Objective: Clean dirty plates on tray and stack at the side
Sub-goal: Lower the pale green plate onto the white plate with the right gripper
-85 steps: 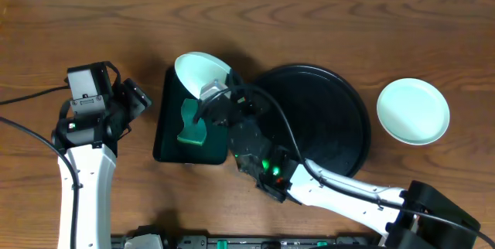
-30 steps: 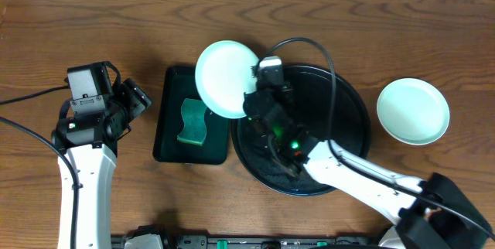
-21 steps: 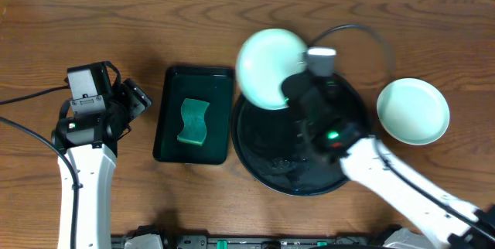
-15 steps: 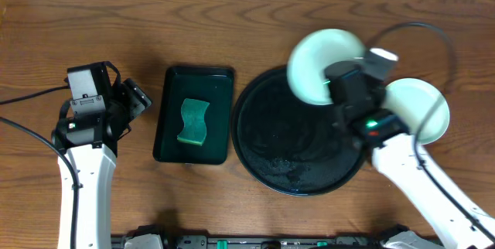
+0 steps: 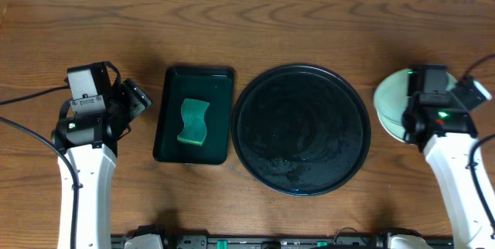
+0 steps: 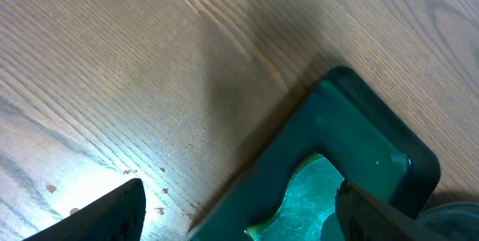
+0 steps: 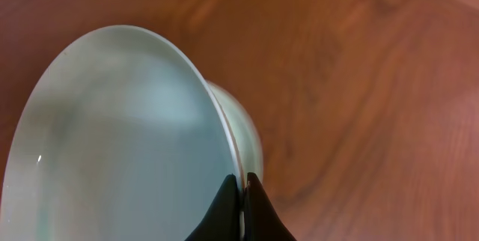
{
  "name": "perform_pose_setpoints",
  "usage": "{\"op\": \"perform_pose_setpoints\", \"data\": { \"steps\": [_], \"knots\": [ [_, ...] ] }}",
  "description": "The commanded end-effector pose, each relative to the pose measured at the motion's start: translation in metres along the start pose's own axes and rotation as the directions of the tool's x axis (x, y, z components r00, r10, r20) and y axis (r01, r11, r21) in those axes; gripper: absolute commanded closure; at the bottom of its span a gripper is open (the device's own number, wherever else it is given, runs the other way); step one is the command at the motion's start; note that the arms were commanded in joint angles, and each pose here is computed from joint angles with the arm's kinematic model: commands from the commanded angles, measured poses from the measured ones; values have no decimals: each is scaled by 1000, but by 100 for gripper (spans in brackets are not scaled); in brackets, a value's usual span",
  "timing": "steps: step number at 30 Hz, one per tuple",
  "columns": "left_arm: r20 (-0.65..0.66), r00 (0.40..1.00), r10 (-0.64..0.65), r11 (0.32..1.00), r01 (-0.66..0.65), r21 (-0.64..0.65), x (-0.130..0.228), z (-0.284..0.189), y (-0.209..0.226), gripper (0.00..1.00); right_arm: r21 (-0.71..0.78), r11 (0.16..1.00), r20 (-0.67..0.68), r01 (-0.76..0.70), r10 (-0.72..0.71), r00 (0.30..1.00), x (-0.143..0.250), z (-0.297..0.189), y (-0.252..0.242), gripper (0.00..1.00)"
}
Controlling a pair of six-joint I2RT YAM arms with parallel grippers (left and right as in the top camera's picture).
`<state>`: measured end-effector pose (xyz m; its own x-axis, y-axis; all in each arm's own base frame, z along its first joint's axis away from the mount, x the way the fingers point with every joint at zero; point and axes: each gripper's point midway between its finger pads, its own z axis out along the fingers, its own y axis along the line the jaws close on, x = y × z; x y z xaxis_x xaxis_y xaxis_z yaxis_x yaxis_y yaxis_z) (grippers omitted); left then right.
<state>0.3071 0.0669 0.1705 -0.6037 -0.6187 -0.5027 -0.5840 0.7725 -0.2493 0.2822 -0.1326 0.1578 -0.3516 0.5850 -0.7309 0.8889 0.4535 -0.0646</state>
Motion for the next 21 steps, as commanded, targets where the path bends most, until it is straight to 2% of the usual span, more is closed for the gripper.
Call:
{"op": "perform_pose_setpoints", "data": {
  "steps": [1, 5, 9, 21],
  "knots": [
    [24, 1000, -7, 1000, 7, 4, -8, -6, -1, 19, 59, 996, 14, -71, 70, 997, -12, 6, -22, 99],
    [24, 1000, -7, 1000, 7, 4, -8, -6, -1, 19, 115, 990, -16, -84, 86, 996, -10, 13, -40, 98],
    [24, 1000, -7, 1000, 7, 4, -8, -6, -1, 19, 98, 991, -70, -91, 98, 993, -1, 17, -40, 98],
    [24, 1000, -7, 1000, 6, 4, -8, -6, -1, 19, 99, 975, -62, -201, 208, 976, 34, 43, -42, 99]
  ]
}}
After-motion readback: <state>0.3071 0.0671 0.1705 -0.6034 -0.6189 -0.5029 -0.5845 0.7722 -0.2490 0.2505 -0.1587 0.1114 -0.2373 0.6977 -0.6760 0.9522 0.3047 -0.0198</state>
